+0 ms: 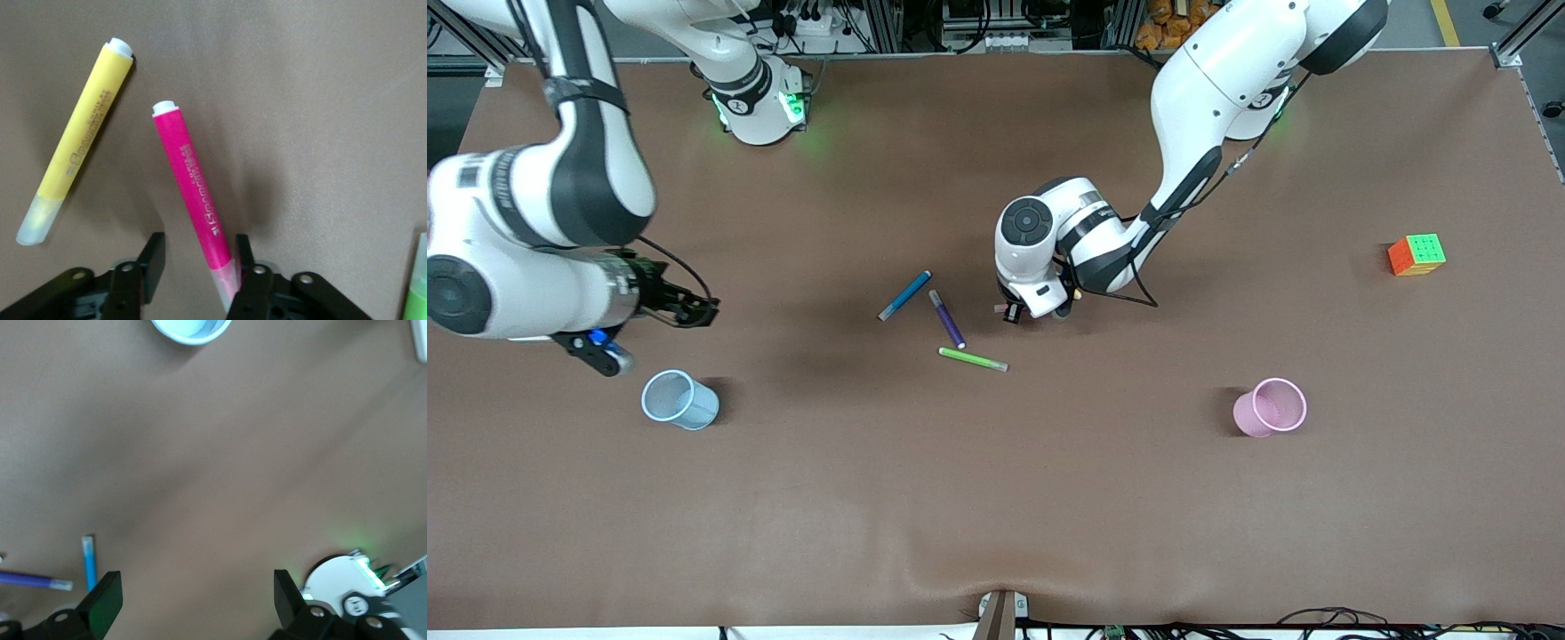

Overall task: Place pink and blue markers in matching cups
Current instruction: 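Grasp the pink marker with the left gripper while the right gripper approaches, then carry the pink marker toward the pink cup while the right gripper grasps blue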

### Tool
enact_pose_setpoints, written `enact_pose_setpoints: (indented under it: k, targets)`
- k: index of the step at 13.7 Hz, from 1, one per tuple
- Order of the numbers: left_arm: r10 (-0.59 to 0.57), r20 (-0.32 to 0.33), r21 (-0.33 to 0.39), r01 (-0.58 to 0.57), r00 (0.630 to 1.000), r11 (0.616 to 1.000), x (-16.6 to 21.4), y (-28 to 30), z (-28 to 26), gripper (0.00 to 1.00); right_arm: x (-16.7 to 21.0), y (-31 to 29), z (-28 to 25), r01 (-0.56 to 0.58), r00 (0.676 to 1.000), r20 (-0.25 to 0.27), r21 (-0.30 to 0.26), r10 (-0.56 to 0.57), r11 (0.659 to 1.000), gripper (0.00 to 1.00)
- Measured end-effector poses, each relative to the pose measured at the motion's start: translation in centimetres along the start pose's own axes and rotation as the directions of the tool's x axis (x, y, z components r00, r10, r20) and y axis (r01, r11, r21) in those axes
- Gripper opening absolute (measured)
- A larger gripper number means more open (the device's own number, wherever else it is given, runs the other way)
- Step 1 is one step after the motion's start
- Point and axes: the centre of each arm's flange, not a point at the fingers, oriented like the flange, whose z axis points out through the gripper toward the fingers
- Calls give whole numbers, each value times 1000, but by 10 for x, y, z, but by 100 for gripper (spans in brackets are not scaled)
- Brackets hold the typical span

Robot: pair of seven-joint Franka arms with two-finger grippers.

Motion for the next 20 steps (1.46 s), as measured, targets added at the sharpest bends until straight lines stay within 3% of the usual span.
enact_pose_setpoints:
  k: [2,3,8,12,15,19,20]
  targets:
    - [-1,0,-11,1,1000,1000,1,4,-3,21,-12,-20,21,-53,999,-2,2,53,999,100]
    - [0,2,-20,0,1000,1000,2,8,-6,16,-18,-31,34,-58,998,-10,4,58,998,100]
    - [10,6,-79,-10,1000,997,26,45,-46,16,-52,-74,96,-114,992,-55,40,116,993,100]
    - [130,-38,-89,-133,991,987,79,69,-117,16,-82,-101,140,-125,986,-98,103,135,987,100]
    - [235,-9,-63,-235,972,970,136,81,-171,16,-104,-114,175,-132,980,-134,134,149,982,100]
    - [373,80,12,-375,924,927,261,90,-214,16,-126,-140,213,-138,972,-169,161,165,977,97]
    - [404,113,25,-409,908,912,292,89,-217,16,-130,-147,224,-133,970,-180,169,163,977,88]
